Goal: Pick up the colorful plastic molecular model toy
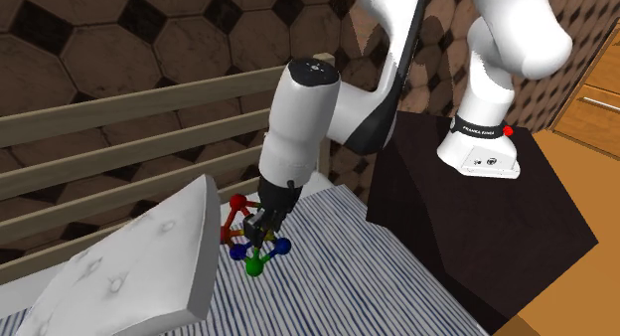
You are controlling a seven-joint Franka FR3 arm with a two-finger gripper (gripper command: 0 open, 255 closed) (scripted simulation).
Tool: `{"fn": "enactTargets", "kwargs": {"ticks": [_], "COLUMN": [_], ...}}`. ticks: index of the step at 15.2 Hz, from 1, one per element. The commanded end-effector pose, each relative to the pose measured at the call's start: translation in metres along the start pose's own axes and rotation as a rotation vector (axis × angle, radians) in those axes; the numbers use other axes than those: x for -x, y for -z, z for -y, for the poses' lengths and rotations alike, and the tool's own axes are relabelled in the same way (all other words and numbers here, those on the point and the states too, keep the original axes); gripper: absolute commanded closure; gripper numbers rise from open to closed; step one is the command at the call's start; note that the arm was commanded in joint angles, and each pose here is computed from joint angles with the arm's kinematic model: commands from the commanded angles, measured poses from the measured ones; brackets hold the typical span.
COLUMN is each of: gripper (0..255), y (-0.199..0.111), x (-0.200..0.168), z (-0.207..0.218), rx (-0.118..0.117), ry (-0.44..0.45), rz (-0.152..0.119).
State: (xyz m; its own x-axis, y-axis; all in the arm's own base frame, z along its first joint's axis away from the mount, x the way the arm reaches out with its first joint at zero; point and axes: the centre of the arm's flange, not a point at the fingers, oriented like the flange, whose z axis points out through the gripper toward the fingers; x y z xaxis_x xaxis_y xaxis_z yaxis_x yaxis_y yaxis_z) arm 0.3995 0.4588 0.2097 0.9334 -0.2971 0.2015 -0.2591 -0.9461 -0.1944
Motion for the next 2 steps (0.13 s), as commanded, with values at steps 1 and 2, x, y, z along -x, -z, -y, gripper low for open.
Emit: {"fn": "enactTargets", "kwargs": {"ticks": [1,2], "gripper": [255,255], "y": [0.0064,0.0064], "x": [-0.0018,-0.0018], "z": [0.0021,0.0021], "rx": [-0.001,-0.001], "ry": [0.000,0.000], "rz": [0.000,0.000]}}
